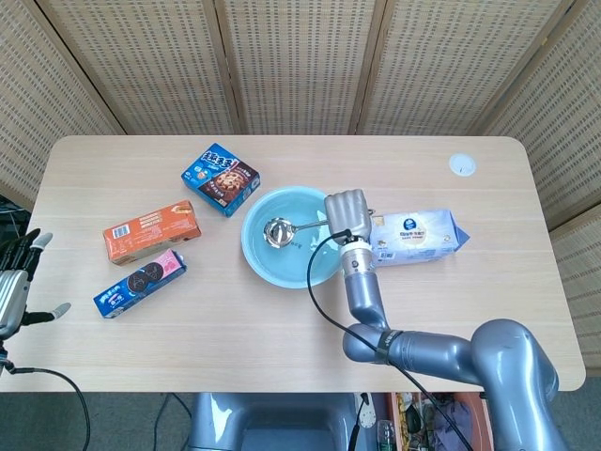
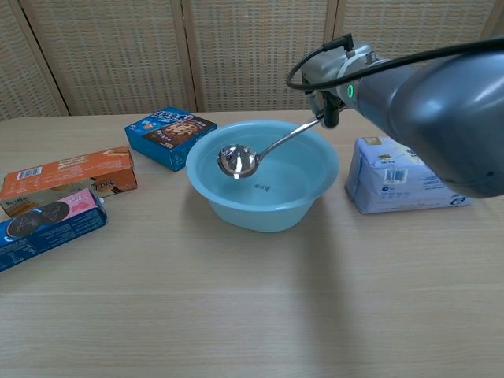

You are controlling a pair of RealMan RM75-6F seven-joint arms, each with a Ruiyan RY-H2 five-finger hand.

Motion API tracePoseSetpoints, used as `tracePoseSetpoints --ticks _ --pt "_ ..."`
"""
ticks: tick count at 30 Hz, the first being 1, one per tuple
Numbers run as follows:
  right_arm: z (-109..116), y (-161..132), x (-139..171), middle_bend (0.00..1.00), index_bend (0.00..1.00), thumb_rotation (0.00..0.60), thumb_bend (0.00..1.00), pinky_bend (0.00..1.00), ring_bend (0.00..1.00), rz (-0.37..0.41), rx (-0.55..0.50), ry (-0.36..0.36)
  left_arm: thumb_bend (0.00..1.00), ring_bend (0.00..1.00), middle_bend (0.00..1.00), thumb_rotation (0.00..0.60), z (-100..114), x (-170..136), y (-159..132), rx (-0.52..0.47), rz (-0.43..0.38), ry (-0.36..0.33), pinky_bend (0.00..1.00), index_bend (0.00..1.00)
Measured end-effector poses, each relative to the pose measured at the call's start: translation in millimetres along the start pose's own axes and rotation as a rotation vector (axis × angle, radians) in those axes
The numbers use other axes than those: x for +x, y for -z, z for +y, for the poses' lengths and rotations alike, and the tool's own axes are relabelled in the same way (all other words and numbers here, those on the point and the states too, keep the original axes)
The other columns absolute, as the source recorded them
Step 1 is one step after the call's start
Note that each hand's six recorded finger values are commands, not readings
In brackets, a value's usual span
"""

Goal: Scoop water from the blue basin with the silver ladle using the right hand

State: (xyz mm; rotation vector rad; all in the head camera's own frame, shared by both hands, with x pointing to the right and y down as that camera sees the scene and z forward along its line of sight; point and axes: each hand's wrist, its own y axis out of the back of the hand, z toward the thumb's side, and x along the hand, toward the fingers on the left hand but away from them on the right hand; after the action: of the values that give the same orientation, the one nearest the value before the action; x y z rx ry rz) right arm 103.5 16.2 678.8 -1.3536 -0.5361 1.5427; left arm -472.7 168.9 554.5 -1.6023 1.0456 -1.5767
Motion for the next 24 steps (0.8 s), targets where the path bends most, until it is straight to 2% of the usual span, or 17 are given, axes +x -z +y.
tracePoseSetpoints --ticks 6,12,18,24 --pt "1 -1 -12 0.99 0.72 0.600 0.91 1.00 1.00 0.001 0.097 0.118 0.00 0.00 0.00 0.600 -2 2 2 0.000 0.010 0.007 0.00 0.00" --pt "-5 4 -20 0.99 0.72 0.600 0.91 1.00 1.00 -0.005 0.244 0.185 0.00 0.00 0.00 0.600 -2 3 3 0.000 0.013 0.007 0.00 0.00" --pt "-20 6 -19 0.99 0.73 0.600 0.91 1.00 1.00 0.010 0.399 0.196 0.00 0.00 0.00 0.600 -2 3 2 0.002 0.010 0.008 0.00 0.00" --pt "-31 7 -15 0.99 0.73 0.600 0.92 1.00 1.00 0.013 0.483 0.163 0.00 0.00 0.00 0.600 -3 3 0 0.004 0.008 0.008 0.00 0.00"
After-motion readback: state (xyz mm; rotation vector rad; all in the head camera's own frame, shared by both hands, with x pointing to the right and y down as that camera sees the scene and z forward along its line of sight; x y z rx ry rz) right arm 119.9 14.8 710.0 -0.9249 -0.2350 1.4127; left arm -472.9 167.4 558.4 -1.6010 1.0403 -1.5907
